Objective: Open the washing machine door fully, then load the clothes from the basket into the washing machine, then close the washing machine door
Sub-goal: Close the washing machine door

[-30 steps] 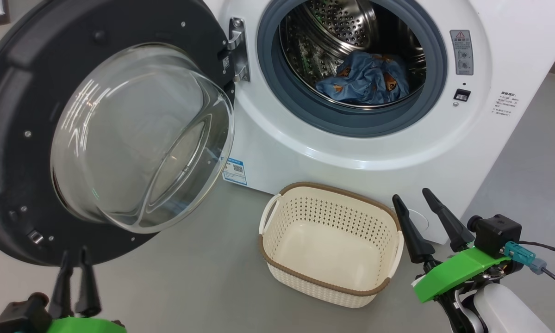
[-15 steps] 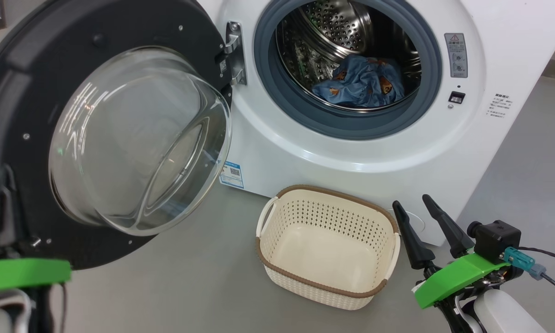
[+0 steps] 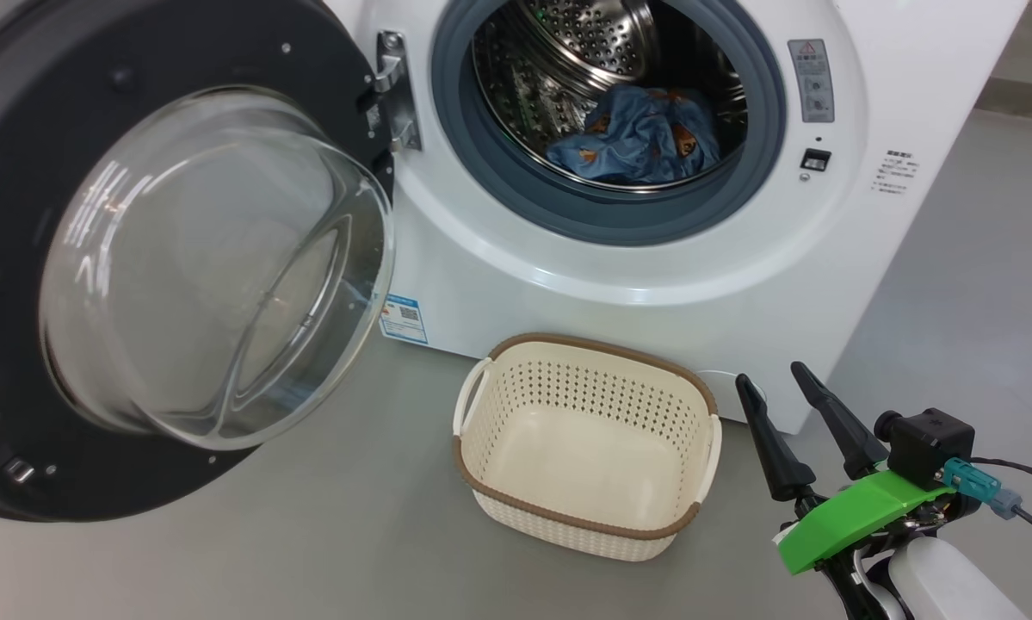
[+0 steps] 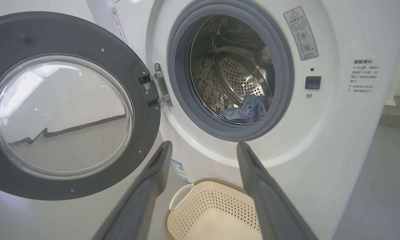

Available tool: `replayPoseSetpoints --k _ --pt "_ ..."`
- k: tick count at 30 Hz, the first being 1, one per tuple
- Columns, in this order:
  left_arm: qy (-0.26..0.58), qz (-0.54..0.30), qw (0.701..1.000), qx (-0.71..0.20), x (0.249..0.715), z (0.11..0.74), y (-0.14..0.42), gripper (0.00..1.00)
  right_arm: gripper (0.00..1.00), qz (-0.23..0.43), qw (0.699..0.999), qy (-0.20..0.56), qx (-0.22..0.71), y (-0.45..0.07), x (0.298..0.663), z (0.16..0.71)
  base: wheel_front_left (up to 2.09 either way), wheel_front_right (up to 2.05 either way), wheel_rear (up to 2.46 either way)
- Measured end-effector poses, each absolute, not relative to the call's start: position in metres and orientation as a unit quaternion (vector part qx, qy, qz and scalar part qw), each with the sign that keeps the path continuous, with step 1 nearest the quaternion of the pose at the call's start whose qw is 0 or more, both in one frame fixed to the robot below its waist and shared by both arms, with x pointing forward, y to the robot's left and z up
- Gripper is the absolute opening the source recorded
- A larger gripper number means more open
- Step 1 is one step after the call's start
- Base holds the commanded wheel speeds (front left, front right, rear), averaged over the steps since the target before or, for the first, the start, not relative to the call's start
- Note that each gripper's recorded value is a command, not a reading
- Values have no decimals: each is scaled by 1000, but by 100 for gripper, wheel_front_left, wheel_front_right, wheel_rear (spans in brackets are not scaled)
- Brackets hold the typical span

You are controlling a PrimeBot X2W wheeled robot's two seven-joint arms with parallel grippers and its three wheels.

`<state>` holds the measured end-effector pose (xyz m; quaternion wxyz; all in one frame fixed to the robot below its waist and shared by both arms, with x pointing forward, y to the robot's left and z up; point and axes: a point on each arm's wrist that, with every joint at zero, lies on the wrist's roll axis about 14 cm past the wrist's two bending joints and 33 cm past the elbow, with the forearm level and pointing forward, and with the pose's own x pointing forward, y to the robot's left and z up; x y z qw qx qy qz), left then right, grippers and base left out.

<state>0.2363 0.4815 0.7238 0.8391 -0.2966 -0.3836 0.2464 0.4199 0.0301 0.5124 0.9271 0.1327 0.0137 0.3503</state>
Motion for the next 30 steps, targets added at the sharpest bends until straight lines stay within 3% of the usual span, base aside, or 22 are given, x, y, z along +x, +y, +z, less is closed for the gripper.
replayPoseSetpoints --k 13,30 --pt "-286 374 730 -495 235 591 552 0 100 332 935 20 121 8 431 502 0 0 0" --pt "-183 357 739 -541 271 551 537 0 100 317 942 24 110 -10 438 496 0 0 0"
